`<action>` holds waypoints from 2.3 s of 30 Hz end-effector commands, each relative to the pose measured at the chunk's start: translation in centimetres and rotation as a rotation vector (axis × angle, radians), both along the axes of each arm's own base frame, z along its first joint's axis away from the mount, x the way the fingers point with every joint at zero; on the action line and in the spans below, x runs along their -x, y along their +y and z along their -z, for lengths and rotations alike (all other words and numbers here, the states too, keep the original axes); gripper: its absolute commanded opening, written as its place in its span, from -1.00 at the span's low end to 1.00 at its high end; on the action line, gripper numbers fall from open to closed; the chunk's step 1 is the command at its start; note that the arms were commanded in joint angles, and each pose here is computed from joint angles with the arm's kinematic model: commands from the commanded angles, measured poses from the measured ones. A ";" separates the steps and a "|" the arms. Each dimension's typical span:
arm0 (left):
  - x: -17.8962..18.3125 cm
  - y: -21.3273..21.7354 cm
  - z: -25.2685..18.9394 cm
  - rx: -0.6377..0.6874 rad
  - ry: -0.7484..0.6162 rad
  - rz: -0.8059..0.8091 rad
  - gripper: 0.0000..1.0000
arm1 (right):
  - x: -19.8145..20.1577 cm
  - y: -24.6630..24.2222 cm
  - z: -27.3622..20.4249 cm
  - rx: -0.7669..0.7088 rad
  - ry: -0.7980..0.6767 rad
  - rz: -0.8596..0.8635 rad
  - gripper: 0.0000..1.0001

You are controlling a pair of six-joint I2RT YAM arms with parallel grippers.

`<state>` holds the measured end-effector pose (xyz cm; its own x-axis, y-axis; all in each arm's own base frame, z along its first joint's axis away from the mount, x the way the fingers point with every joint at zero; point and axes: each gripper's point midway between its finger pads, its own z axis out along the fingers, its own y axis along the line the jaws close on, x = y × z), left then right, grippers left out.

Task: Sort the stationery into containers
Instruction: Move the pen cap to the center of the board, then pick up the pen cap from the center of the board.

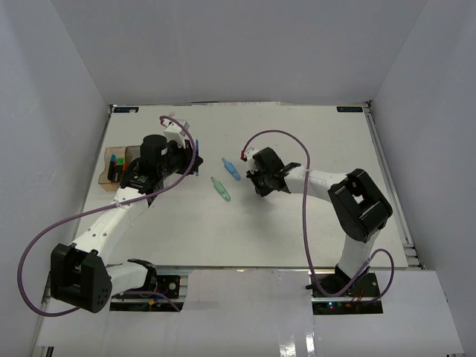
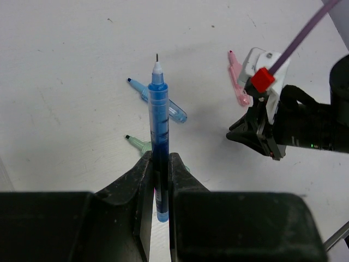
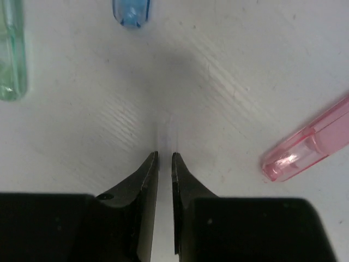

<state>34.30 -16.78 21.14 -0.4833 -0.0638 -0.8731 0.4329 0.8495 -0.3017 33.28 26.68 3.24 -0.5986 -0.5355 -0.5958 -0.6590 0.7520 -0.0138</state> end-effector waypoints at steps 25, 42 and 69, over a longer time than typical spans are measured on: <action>0.5 0.0 -1.1 0.013 -0.032 0.021 -0.90 | 6.3 -3.1 2.4 0.131 -0.037 -0.011 -0.02; 0.5 0.1 -1.3 0.011 -0.038 0.016 -0.91 | 2.1 -2.4 1.4 0.126 -0.083 0.056 -0.05; 0.6 0.3 -1.7 0.007 -0.053 0.009 -0.90 | 0.6 1.8 -6.7 -0.072 -0.021 0.211 0.00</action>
<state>34.13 -16.85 21.51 -0.4759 -0.0650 -0.8771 0.4412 0.8451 -0.3020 33.20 27.53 7.91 -0.6347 -0.4403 -0.6351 -0.5318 0.8451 -0.0544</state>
